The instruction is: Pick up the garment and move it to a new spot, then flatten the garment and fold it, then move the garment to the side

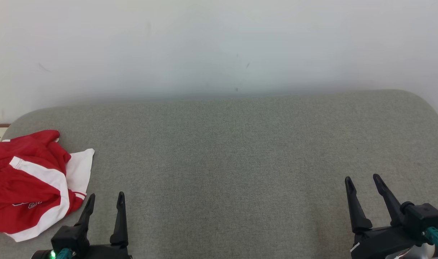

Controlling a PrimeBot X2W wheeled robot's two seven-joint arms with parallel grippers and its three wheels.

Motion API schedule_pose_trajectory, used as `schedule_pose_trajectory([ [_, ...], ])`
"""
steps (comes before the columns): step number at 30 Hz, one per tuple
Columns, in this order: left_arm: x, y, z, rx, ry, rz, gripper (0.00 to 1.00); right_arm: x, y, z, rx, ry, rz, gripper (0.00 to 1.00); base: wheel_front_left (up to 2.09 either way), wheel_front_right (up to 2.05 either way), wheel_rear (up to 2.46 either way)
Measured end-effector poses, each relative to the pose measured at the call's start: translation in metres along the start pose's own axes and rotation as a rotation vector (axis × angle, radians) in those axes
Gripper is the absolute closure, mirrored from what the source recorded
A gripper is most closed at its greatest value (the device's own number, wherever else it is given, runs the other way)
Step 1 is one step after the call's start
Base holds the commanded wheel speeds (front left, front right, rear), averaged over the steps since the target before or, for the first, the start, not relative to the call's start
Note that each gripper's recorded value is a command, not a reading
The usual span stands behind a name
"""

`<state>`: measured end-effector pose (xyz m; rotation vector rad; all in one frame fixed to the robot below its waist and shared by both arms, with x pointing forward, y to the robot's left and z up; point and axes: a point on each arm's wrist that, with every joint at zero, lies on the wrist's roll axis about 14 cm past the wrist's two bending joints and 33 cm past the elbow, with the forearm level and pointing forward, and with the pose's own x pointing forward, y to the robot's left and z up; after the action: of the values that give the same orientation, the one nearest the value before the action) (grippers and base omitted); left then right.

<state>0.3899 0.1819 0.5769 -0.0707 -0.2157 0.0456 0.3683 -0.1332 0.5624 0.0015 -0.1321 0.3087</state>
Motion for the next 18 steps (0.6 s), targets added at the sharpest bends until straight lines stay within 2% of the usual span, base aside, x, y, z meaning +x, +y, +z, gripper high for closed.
schedule_pose_trajectory([
  [13, -0.004, 0.009, 0.0, 0.084, 0.014, 0.032, 0.0, -0.011, 0.01, 0.012, -0.063, -0.037, 0.0, 0.0, 0.0, 0.0, 0.0],
  [18, -0.005, 0.009, -0.002, 0.083, 0.027, 0.035, 0.0, -0.013, 0.01, 0.011, -0.058, -0.032, -0.006, 0.0, 0.0, 0.0, 0.0],
])
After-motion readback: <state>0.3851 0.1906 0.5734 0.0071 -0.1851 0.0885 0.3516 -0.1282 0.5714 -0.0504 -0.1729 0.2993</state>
